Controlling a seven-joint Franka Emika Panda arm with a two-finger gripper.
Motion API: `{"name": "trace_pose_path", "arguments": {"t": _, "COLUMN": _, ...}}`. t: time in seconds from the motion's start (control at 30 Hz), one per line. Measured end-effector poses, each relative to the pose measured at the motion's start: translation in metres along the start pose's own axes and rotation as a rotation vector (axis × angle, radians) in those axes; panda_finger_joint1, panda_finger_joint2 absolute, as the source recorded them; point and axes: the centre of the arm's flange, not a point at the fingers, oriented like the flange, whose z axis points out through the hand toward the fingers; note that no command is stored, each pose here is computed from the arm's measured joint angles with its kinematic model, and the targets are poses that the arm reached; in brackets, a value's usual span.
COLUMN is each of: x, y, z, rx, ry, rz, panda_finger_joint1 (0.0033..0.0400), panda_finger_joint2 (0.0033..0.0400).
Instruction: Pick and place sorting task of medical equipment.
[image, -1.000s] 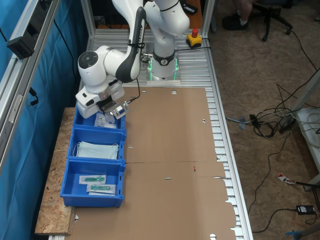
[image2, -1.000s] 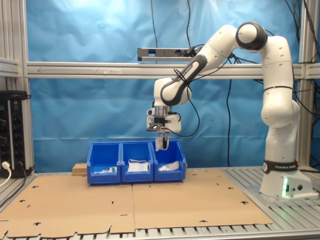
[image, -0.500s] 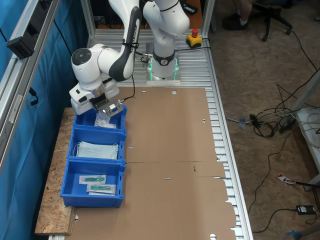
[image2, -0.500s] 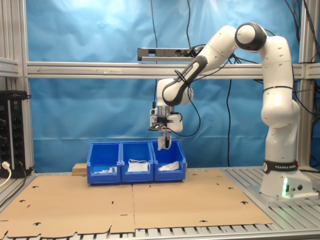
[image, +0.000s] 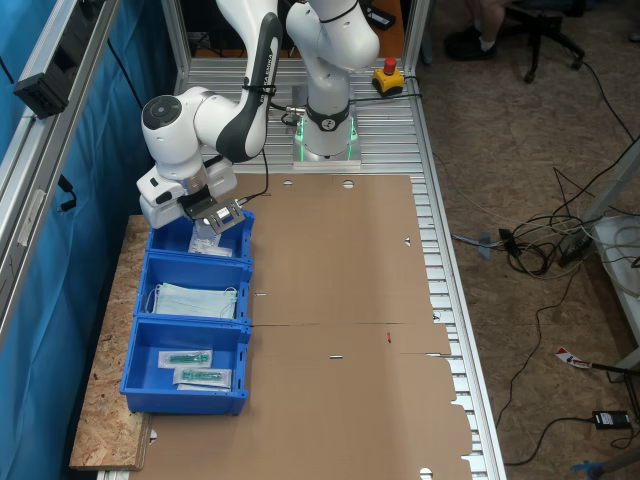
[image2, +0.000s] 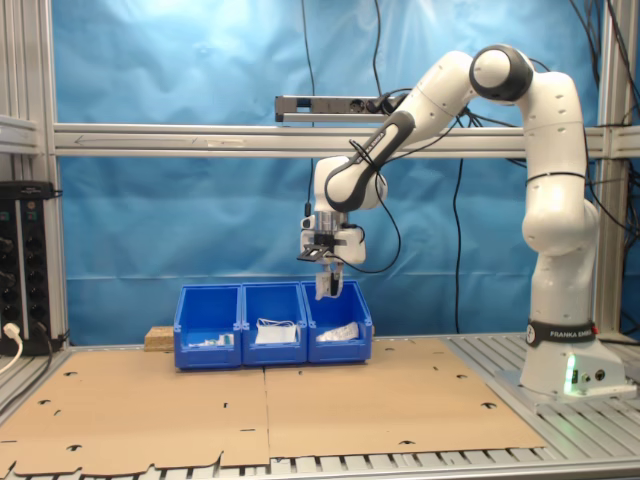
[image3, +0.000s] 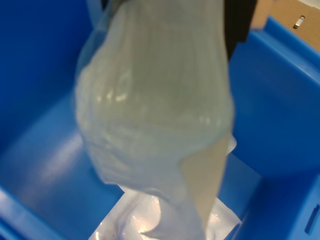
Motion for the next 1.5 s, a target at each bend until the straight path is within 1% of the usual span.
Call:
{"name": "trace_pose_path", "arguments": {"t": 0.77, "x": -0.0049, "y": 0.0098, "z": 0.0028, "rx": 0.000, "ry": -0.004, "rz": 0.021, "panda_finger_joint1": 0.0059, "panda_finger_joint2": 0.0059}}
{"name": "trace_pose_path", "arguments": {"t": 1.5, "x": -0.0052, "y": 0.0103, "z": 0.0043, "rx": 0.001, "ry": -0.007, "rz": 0.022, "panda_finger_joint1": 0.0059, "panda_finger_joint2": 0.0059}}
